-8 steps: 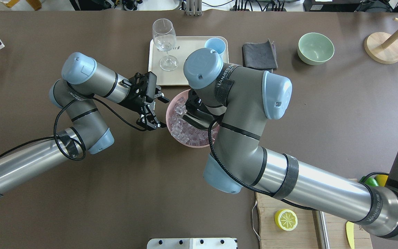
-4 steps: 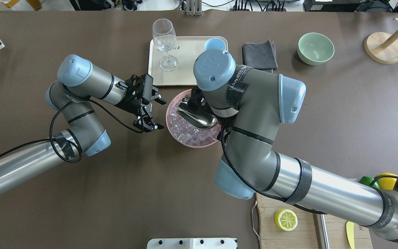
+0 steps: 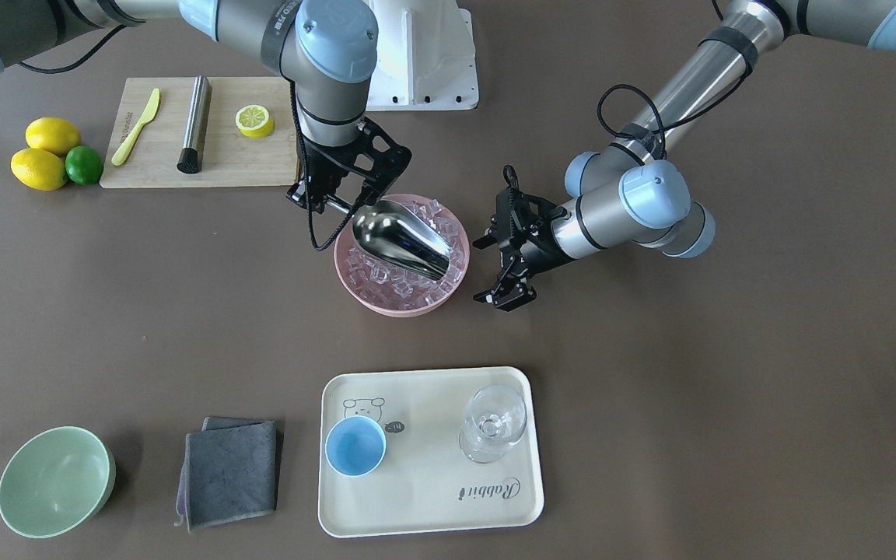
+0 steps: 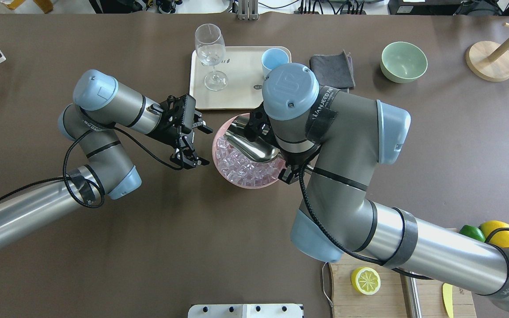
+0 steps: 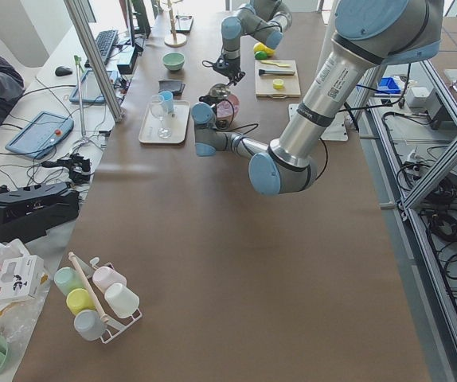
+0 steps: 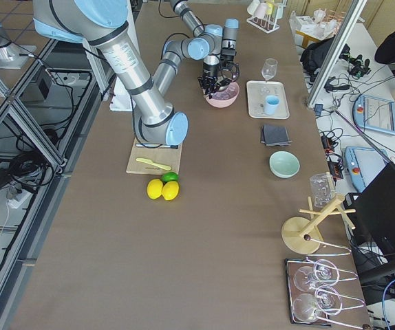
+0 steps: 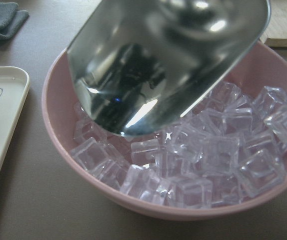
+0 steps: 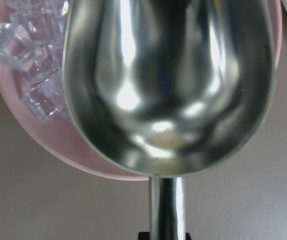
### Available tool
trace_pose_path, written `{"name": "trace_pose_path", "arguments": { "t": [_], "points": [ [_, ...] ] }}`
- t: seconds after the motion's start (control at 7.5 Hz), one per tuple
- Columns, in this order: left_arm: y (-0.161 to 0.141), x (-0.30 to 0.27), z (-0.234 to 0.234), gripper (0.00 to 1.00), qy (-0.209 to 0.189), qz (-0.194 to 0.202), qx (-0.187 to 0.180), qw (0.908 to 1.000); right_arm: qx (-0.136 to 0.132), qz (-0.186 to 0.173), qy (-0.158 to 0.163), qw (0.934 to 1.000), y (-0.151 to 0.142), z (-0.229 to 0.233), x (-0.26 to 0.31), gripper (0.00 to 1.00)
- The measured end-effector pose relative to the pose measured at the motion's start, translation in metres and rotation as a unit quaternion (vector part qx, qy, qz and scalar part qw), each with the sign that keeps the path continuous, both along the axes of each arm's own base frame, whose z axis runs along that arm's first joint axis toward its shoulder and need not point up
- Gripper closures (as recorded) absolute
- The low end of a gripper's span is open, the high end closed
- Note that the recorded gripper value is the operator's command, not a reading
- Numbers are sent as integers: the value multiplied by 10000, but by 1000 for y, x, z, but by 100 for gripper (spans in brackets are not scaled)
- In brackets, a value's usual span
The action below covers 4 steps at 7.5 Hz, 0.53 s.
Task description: Put ice in cup with scoop
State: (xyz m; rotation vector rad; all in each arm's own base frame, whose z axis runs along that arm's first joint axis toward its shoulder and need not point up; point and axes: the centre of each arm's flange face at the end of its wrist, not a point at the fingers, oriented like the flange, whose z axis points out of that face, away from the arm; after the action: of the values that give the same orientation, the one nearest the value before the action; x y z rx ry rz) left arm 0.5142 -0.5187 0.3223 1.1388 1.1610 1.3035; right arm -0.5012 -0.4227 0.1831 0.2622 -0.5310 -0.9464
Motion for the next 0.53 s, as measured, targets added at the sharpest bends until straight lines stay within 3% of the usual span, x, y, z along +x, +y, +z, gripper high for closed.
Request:
{"name": "trace_pose_path", "arguments": {
  "t": [0.4,0.53],
  "points": [
    [-1,-1,0,4,9,-10,7,10000,166,602,-524,9967,-12,14,54,100],
    [-1,-2,-1,4,15,-13,13,10000,267,875,-840,9923,-22,14,77,100]
  ]
}}
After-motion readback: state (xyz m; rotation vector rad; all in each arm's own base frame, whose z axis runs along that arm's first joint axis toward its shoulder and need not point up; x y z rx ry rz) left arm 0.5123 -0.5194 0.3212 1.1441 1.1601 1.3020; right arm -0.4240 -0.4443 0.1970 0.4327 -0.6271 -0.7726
